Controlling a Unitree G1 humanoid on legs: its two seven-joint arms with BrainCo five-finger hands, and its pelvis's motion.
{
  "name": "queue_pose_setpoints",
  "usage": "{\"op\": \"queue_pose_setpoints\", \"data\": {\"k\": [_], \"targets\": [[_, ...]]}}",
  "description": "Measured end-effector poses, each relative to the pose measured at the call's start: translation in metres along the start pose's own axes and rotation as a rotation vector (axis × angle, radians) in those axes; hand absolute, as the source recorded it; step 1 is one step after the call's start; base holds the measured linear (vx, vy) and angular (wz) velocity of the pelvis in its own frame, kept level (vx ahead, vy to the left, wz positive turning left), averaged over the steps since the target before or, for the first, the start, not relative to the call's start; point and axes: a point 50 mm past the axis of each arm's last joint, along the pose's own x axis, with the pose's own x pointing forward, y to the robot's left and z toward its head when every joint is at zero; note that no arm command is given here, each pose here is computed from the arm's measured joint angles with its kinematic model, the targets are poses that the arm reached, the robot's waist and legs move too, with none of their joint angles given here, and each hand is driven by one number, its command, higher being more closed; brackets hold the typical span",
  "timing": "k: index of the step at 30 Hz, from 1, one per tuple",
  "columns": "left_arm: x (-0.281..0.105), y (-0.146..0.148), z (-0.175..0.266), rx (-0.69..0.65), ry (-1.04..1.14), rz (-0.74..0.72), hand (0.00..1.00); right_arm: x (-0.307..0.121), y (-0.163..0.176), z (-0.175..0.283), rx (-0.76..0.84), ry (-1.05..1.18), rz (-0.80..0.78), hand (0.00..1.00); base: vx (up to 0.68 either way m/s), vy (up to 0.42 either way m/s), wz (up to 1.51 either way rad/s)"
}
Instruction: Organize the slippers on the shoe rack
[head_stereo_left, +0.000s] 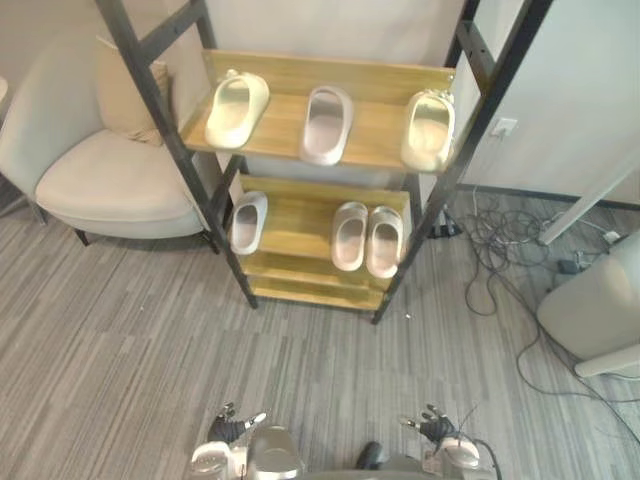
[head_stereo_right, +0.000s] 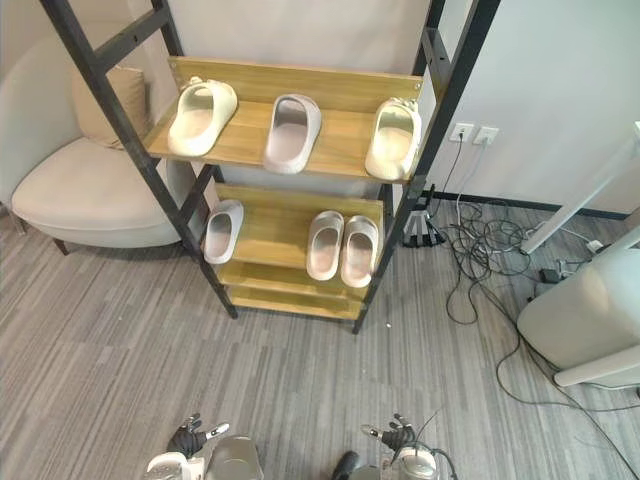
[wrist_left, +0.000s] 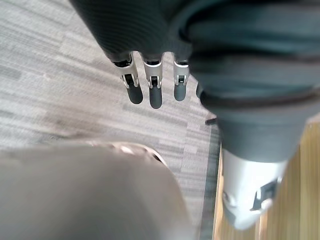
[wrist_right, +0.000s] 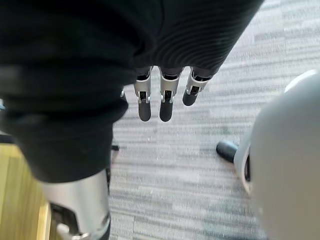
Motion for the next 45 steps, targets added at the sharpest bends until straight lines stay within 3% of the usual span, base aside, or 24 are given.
{"op": "queue_pose_setpoints", "data": {"k": [5,31,35,37,40,45], "targets": [[0.002,0.020,0.006,0.026,-0.011,0.043,0.00,-0.003,0.026,-0.005,0.028,0.012,0.053,0.00,0.25,0.182,0.05],[-0.002,0.015,-0.009,0.079,0.036,0.012,0.00,-0.004,0.019,-0.005,-0.014,-0.015,0.062,0.00,0.09,0.007,0.09],[-0.002,0.015,-0.009,0.099,0.032,0.011,0.00,-0.004,0.023,0.026,-0.017,-0.153,0.054,0.00,-0.06,0.035,-0.15],[-0.002,0.015,-0.009,0.113,0.032,0.006,0.00,-0.015,0.027,0.085,0.020,-0.413,0.084,0.00,-0.10,0.021,-0.33],[-0.002,0.013,-0.011,0.136,0.038,-0.003,0.00,-0.041,0.026,0.132,0.030,-0.677,0.081,0.00,-0.10,-0.009,-0.26],[-0.008,0.016,-0.027,0.135,0.083,0.008,0.00,-0.080,0.035,0.133,-0.030,-0.829,0.072,0.00,-0.01,-0.026,-0.16]]}}
